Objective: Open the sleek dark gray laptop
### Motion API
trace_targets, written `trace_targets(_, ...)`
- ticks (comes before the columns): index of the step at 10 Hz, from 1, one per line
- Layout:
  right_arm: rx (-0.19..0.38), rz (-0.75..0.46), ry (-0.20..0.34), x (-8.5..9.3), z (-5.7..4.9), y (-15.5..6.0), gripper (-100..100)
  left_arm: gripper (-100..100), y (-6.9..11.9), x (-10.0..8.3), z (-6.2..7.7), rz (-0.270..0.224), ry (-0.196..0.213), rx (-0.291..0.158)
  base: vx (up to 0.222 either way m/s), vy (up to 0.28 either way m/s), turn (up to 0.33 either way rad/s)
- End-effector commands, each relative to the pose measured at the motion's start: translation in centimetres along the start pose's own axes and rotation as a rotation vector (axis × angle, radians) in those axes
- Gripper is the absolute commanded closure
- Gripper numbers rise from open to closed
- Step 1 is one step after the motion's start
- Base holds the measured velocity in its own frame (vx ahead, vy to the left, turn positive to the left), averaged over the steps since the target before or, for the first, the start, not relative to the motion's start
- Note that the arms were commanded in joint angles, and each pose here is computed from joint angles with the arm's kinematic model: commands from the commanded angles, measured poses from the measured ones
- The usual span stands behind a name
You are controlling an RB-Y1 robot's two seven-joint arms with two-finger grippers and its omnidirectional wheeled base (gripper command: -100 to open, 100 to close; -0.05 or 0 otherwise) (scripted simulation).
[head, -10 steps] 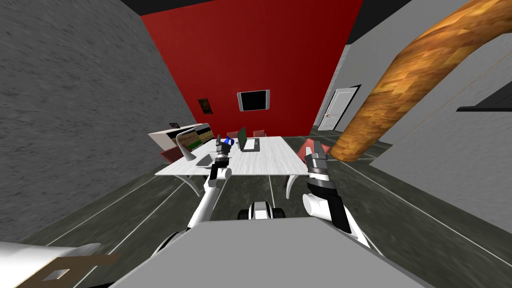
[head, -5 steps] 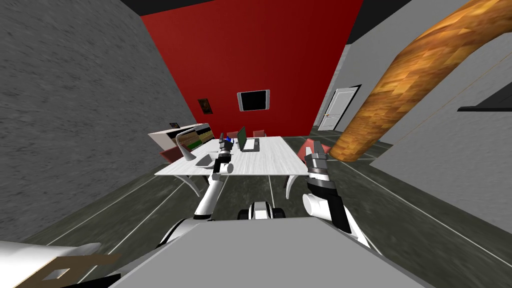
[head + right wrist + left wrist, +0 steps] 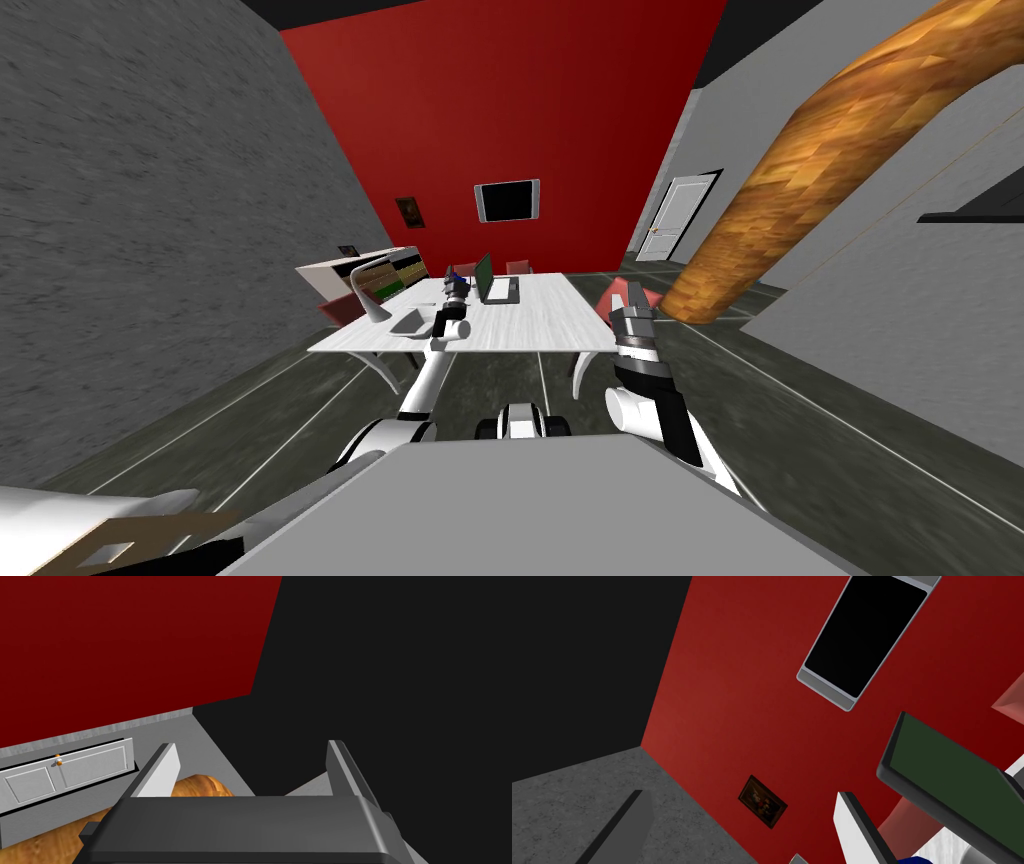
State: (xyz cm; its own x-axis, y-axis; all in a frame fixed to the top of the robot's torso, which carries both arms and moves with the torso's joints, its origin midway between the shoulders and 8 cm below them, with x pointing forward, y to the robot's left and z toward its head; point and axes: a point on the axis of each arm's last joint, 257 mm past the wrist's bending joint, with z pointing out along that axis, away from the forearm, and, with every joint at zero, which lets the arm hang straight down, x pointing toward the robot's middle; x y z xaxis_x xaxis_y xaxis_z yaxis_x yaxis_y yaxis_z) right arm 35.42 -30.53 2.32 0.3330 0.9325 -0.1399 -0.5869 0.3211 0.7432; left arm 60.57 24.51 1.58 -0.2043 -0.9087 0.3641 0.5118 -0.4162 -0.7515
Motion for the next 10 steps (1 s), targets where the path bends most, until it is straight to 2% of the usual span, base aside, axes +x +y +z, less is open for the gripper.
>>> trace_targets(1,0.0,0.0,0.0,0.0,0.0,0.0,0,-100,1.9,-0.7,1.2,-0.03,-0.029,-0.045,0.031,0.019,-0.006)
trace_targets(2,0.0,0.0,0.0,0.0,0.0,0.0,0,-100,3.2,-1.2,1.8,-0.05,-0.049,-0.076,0.051,0.039,-0.022)
trace_targets(3,0.0,0.0,0.0,0.0,0.0,0.0,0,-100,4.2,-1.8,1.4,-0.046,-0.062,-0.097,0.04,0.032,-0.009)
trace_targets(4,0.0,0.0,0.0,0.0,0.0,0.0,0,-100,5.1,-1.9,2.0,-0.068,-0.076,-0.119,0.035,0.03,-0.01)
trace_targets(5,0.0,0.0,0.0,0.0,0.0,0.0,0,-100,5.8,-2.4,1.7,-0.065,-0.086,-0.135,0.025,0.027,-0.01)
trace_targets(6,0.0,0.0,0.0,0.0,0.0,0.0,0,-100,7.3,-2.9,1.9,-0.084,-0.108,-0.169,0.028,0.035,-0.013)
trace_targets(7,0.0,0.0,0.0,0.0,0.0,0.0,0,-100,7.9,-2.8,2.4,-0.107,-0.118,-0.187,0.052,0.05,-0.029)
trace_targets(8,0.0,0.0,0.0,0.0,0.0,0.0,0,-100,8.8,-3.4,2.0,-0.103,-0.13,-0.205,0.05,0.045,-0.015)
trace_targets(10,0.0,0.0,0.0,0.0,0.0,0.0,0,-100,11.6,-4.1,1.8,-0.14,-0.172,-0.274,0.058,0.055,-0.022)
